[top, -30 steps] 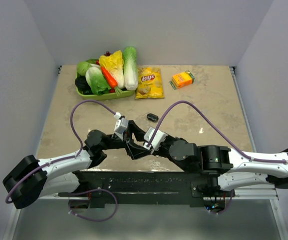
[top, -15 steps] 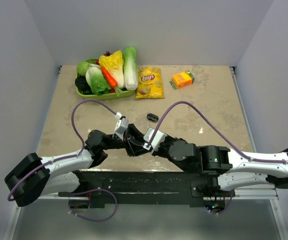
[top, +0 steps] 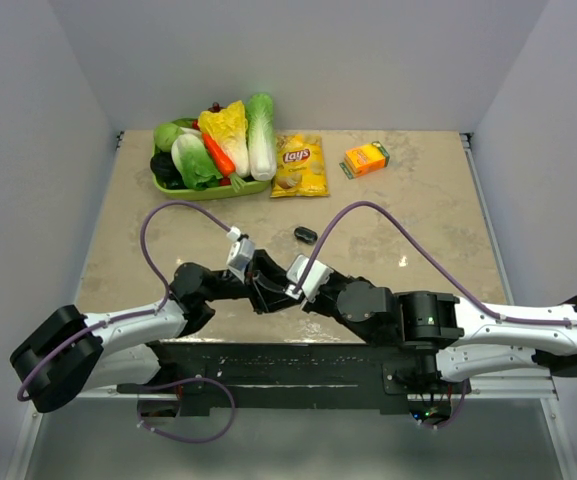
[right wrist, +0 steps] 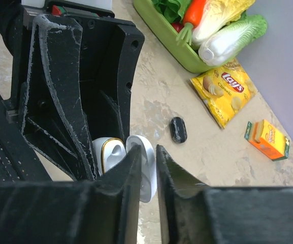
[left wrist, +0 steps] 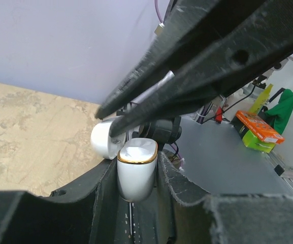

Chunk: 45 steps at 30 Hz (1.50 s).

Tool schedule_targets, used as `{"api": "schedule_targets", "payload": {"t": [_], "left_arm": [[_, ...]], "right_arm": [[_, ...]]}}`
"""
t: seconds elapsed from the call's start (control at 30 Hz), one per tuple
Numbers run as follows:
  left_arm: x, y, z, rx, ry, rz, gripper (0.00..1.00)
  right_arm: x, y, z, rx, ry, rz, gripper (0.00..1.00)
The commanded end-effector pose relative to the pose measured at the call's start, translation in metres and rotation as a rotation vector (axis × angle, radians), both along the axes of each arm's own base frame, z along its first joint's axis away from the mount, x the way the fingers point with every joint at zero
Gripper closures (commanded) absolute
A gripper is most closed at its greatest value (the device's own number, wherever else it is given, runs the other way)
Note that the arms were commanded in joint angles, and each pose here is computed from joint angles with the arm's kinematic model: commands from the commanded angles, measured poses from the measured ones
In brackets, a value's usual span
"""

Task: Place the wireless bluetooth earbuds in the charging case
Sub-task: Adjust the charging case, then pick up the earbud from the center of the board.

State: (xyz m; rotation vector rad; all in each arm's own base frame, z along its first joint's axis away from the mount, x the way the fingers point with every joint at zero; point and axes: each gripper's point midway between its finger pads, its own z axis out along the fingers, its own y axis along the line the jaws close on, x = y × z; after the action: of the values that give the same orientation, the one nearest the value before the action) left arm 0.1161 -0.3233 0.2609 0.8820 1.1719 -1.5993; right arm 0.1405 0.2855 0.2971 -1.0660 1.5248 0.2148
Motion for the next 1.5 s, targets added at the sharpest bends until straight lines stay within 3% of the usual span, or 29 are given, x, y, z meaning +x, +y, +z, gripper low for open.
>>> {"api": "schedule_targets", "payload": {"t": [0.0, 0.03, 0.2, 0.3, 0.47, 0.57, 0.7, 0.77, 0.93, 1.2, 1.47], "left_arm": [[-0.003, 0.006, 0.021, -0.094, -0.073, 0.01, 1.0], [-0.002, 0.006, 0.022, -0.101, -0.07, 0.016, 1.0], [-0.002, 0.01, 0.021, -0.124, -0.061, 0.036, 1.0], [0.001, 0.012, 0.017, -0.123, -0.048, 0.066, 1.0], [0.012, 0.031, 0.011, -0.168, -0.095, 0.251, 1.0], [0.015, 0.043, 0.009, -0.187, -0.172, 0.388, 1.0], [0.006, 0.046, 0.001, -0.187, -0.216, 0.447, 1.0], [0.005, 0.05, -0.007, -0.182, -0.208, 0.466, 1.0], [0.003, 0.062, -0.018, -0.178, -0.192, 0.497, 1.0], [0.005, 0.065, -0.029, -0.139, -0.19, 0.513, 1.0], [0.003, 0.065, -0.032, -0.138, -0.17, 0.5, 1.0]], "right_arm": [[0.002, 0.001, 0.021, 0.147, 0.04, -0.056, 0.7], [0.004, -0.001, 0.025, 0.17, 0.045, -0.07, 0.59], [0.009, -0.011, 0.045, 0.3, 0.099, -0.106, 0.45], [0.017, -0.026, 0.056, 0.406, 0.128, -0.17, 0.41], [0.066, -0.078, 0.033, 0.607, 0.224, -0.458, 0.44], [0.09, -0.088, -0.028, 0.593, 0.363, -0.555, 0.44], [0.094, -0.071, -0.125, 0.476, 0.537, -0.594, 0.58], [0.088, -0.063, -0.164, 0.427, 0.615, -0.595, 0.59], [0.081, -0.043, -0.188, 0.416, 0.675, -0.507, 0.59], [0.077, -0.041, -0.229, 0.321, 0.737, -0.529, 0.59], [0.079, -0.047, -0.249, 0.295, 0.761, -0.616, 0.44]]}}
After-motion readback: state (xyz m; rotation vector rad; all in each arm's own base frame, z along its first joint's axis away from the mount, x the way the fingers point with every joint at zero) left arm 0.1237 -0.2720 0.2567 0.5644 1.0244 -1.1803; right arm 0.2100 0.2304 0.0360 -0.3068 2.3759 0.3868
